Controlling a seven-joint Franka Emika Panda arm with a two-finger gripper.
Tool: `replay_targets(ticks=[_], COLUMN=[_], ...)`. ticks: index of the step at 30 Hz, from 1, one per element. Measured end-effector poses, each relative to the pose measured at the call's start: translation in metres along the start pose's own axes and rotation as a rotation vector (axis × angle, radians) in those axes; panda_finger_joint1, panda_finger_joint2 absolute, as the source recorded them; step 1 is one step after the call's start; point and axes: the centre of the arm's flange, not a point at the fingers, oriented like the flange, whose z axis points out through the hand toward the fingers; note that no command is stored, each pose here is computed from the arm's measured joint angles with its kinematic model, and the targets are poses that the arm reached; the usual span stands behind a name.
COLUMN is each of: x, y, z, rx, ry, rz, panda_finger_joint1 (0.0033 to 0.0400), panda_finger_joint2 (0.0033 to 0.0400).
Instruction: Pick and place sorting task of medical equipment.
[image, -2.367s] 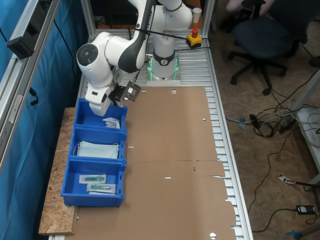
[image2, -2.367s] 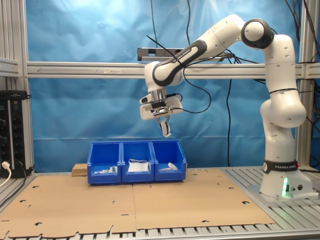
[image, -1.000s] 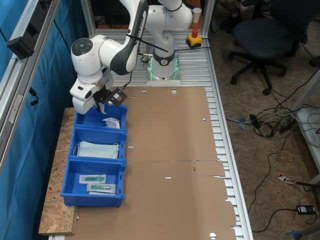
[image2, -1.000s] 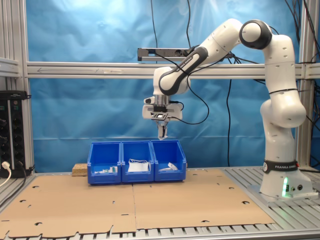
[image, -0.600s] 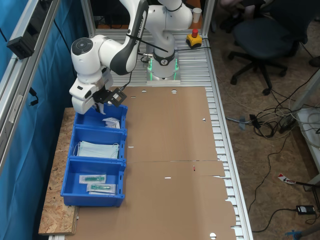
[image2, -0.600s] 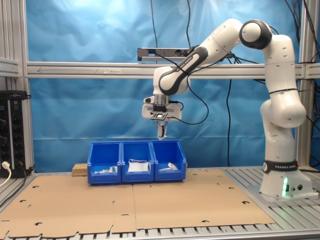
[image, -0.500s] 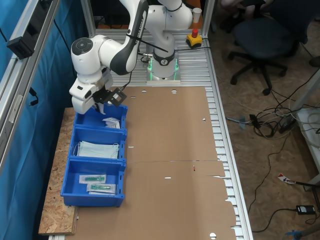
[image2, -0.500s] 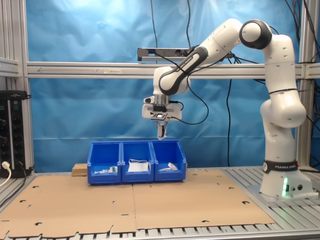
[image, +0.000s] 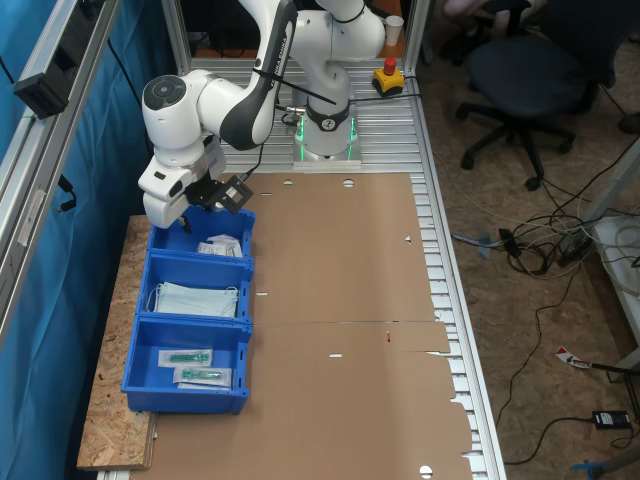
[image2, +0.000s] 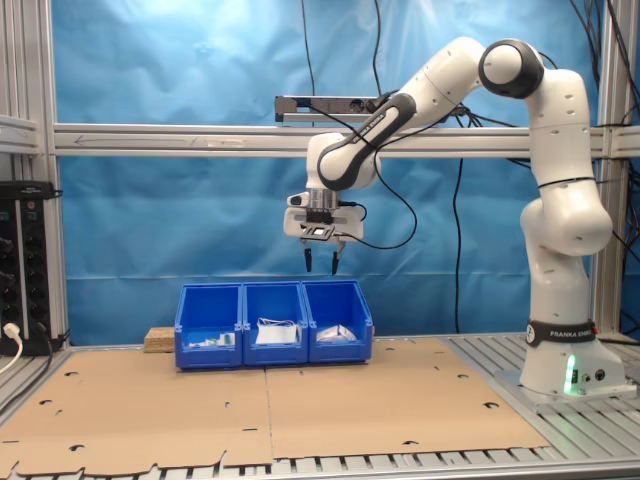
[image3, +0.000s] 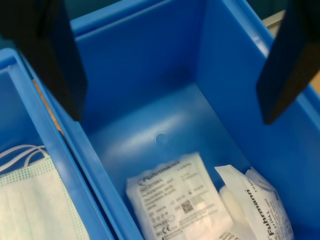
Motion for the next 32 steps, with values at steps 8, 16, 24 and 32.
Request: replay_targets(ticks=[8, 16, 24, 32], x=[0.002, 0.016, 0.046, 0.073], y=[-0.002, -0.018, -0.055, -0.105], z=[-0.002, -0.02, -0.058, -0.098], rx=[-0.001, -0.009, -0.025, -0.027], ry=[0.005, 0.045, 0.125, 0.199], rz=[-0.005, -0.046, -0.135, -0.247], panda_finger_joint1=[0.0355, 0.0398, 0.0399, 0.04], panda_finger_joint2=[0.0355, 0.0398, 0.0399, 0.04])
